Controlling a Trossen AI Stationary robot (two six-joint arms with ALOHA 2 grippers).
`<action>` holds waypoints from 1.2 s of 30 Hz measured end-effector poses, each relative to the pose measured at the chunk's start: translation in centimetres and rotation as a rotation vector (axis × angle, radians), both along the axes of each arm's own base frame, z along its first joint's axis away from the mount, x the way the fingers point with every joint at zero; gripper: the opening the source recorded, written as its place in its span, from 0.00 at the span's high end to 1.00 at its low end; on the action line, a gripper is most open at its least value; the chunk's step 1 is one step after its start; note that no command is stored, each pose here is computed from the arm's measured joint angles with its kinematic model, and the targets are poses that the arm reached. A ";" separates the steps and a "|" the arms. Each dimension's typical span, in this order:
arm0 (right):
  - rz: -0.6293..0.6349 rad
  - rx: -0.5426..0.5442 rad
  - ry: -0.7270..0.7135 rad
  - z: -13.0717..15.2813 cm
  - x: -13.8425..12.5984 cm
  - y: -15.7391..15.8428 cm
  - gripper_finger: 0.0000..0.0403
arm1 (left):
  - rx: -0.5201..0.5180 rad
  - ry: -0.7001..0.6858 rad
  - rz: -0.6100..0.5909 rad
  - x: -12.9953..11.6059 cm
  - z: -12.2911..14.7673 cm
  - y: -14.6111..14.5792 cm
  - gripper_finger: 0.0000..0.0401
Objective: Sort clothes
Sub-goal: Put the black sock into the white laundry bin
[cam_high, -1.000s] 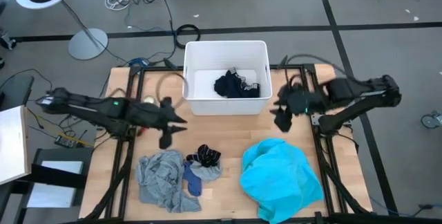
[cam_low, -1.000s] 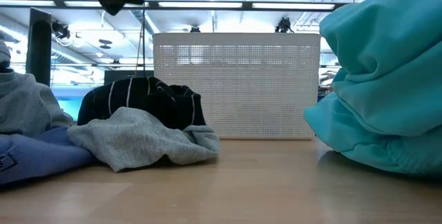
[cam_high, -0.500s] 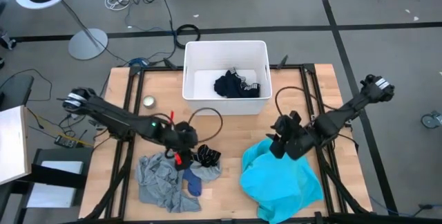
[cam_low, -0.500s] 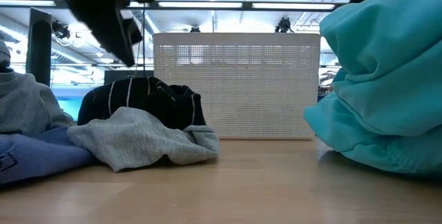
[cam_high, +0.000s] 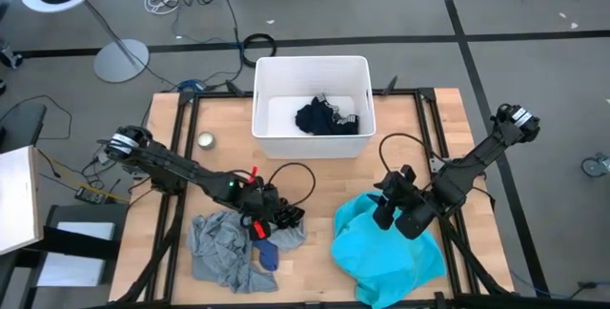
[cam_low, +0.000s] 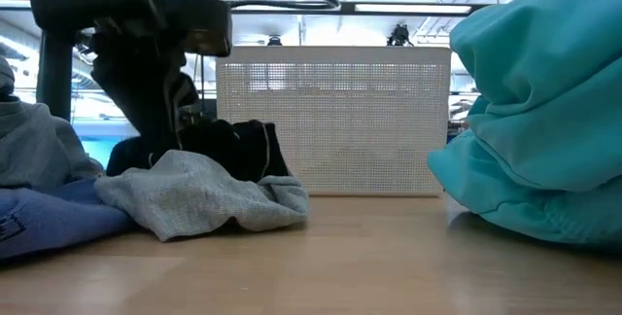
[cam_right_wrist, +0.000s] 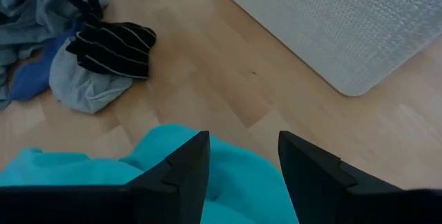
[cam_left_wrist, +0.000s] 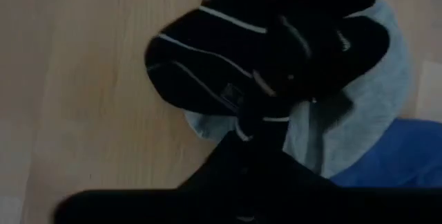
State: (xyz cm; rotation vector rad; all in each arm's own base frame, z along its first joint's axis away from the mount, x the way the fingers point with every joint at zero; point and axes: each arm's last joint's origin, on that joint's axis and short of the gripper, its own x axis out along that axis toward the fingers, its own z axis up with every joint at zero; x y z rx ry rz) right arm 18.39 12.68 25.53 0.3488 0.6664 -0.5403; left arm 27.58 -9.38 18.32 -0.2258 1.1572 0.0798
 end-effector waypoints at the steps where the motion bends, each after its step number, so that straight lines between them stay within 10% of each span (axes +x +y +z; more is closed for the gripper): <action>1: 0.003 -0.003 0.001 0.0 0.0 0.0 0.57 | -0.004 -0.003 0.000 -0.1 0.1 0.0 0.97; 11: 0.018 -0.021 0.009 0.0 0.0 0.0 0.57 | 0.056 -0.134 0.021 -1.5 11.5 0.9 0.99; 22: 0.028 -0.059 0.007 0.1 0.1 -0.1 0.57 | 0.406 -0.566 0.158 -1.9 26.1 7.2 1.00; 36: 0.031 -0.085 -0.001 0.1 0.1 -0.1 0.57 | 0.466 -0.702 0.399 -1.6 28.1 20.1 0.95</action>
